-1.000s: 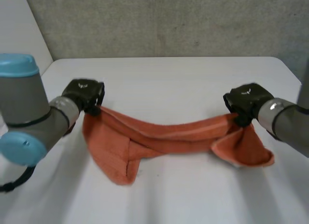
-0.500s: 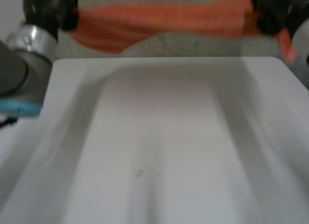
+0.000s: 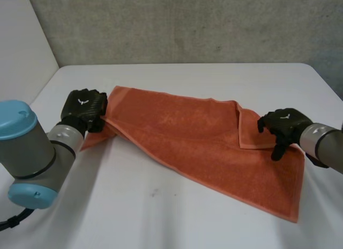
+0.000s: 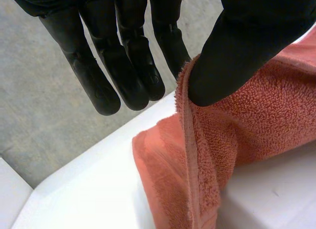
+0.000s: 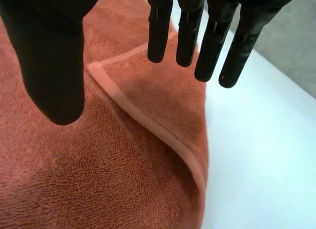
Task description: Fold the laundry
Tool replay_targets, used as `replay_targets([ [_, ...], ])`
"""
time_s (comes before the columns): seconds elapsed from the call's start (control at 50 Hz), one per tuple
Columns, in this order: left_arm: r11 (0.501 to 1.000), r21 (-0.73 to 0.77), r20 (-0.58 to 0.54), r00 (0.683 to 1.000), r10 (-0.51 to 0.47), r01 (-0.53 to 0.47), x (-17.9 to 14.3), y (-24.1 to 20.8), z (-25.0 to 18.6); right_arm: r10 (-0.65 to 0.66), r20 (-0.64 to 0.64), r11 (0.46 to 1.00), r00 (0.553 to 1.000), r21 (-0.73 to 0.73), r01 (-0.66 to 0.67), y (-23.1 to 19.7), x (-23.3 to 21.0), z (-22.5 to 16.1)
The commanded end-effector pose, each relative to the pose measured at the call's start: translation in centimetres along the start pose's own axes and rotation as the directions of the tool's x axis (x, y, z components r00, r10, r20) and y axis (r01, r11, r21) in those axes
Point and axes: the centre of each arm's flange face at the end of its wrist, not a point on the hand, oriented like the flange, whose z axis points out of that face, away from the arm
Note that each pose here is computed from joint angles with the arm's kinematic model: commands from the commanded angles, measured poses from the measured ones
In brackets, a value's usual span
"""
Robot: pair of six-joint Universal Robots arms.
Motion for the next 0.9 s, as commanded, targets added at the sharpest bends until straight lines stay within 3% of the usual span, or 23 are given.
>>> replay_targets([
  [0.02, 0.999, 0.048, 0.028, 1.0, 0.0, -0.001, -0.9, -1.8, -0.3, 0.116, -0.043, 0.992, 0.992, 0.057, -0.113, -0.5, 0.5, -4.2],
  [0.3, 1.0, 0.025, 0.009, 1.0, -0.004, 0.004, -0.3, -1.2, -1.0, 0.188, 0.103, 0.98, 0.977, 0.052, -0.194, 2.8, -3.7, -9.5],
  [0.7, 1.0, 0.023, 0.021, 1.0, -0.005, 0.004, -0.7, -1.1, -0.8, 0.176, 0.116, 0.982, 0.978, 0.054, -0.183, 7.0, -6.4, -7.8],
  [0.9, 1.0, 0.021, 0.021, 1.0, -0.005, 0.004, -0.7, -1.1, -0.8, 0.108, 0.116, 0.993, 0.987, 0.038, -0.113, 8.1, -6.8, -7.5],
])
